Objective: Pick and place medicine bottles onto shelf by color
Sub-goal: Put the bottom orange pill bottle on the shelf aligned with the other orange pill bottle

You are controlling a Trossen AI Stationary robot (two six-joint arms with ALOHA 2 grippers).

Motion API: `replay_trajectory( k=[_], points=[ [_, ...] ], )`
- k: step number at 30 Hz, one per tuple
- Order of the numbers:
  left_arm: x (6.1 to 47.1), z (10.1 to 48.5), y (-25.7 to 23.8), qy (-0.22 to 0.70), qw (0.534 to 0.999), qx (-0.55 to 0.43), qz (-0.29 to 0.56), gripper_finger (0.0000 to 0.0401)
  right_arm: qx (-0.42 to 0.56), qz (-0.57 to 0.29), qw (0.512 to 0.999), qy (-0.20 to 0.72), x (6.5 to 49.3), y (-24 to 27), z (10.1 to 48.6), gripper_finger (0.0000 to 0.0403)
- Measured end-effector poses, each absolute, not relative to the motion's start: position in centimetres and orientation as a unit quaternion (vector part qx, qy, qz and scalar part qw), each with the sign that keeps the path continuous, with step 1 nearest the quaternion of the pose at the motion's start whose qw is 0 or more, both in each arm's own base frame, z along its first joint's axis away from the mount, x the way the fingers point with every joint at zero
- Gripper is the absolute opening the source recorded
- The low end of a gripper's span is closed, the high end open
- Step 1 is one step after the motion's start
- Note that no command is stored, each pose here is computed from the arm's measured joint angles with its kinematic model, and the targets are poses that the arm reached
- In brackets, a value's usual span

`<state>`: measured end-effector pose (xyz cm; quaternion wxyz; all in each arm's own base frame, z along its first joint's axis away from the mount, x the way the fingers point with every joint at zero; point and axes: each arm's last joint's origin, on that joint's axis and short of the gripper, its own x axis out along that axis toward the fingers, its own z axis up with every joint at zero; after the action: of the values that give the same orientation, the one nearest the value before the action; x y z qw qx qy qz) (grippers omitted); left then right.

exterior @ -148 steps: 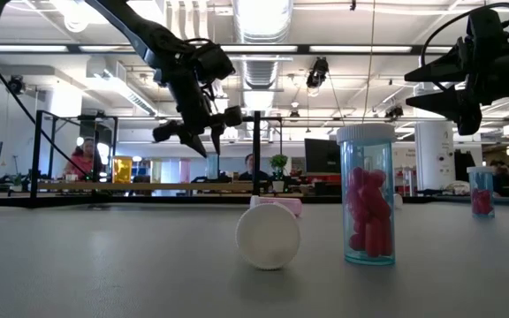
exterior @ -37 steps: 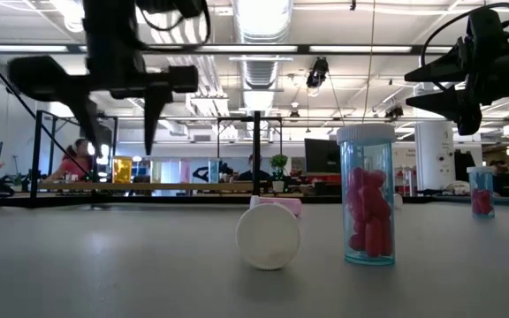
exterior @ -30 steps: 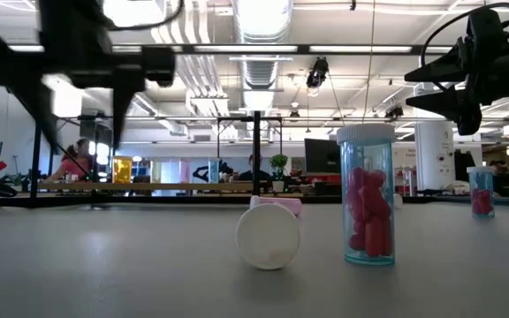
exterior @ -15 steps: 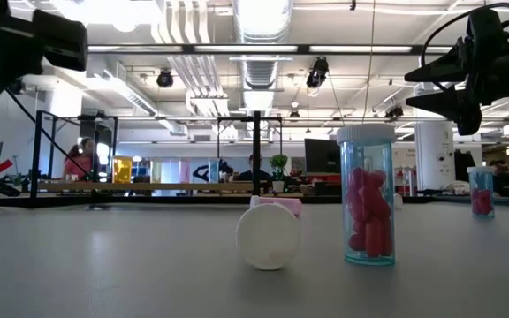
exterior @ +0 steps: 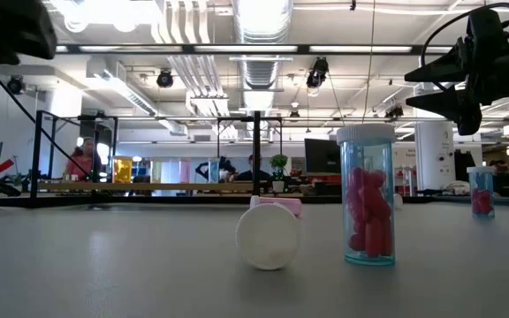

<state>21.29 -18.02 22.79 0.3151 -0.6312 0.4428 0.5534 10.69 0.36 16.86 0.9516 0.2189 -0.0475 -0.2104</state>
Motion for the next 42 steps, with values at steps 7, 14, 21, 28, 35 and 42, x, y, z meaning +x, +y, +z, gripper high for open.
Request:
replay_trajectory(
  k=[7,14,21,28,35,42],
  points=[
    [20.4,22.5,-19.4,0.42,0.268,-0.649,0.576,0.0356,0.219,-0.21,0.952,-0.047,10.7,0.4,16.9,0.0237],
    [19.8,20.8,-19.4,0.395,0.286,-0.656,0.576,0.0357,0.219,-0.21,0.952,-0.047,10.7,0.4,16.9,0.0237],
    [19.5,19.6,-19.1,0.379,0.271,-0.659,0.59,0.0357,0.219,-0.21,0.952,-0.047,10.7,0.4,16.9,0.0237],
    [19.6,19.6,-19.1,0.371,0.279,-0.663,0.587,0.0314,0.219,-0.211,0.952,-0.047,10.7,0.4,16.9,0.0237],
    [19.7,19.6,-19.2,0.374,0.279,-0.667,0.58,0.0229,0.219,-0.211,0.952,-0.047,10.7,0.4,16.9,0.0237],
    [19.8,19.6,-19.1,0.373,0.278,-0.668,0.58,0.0186,0.219,-0.21,0.952,-0.047,10.7,0.4,16.9,0.0237]
  ],
)
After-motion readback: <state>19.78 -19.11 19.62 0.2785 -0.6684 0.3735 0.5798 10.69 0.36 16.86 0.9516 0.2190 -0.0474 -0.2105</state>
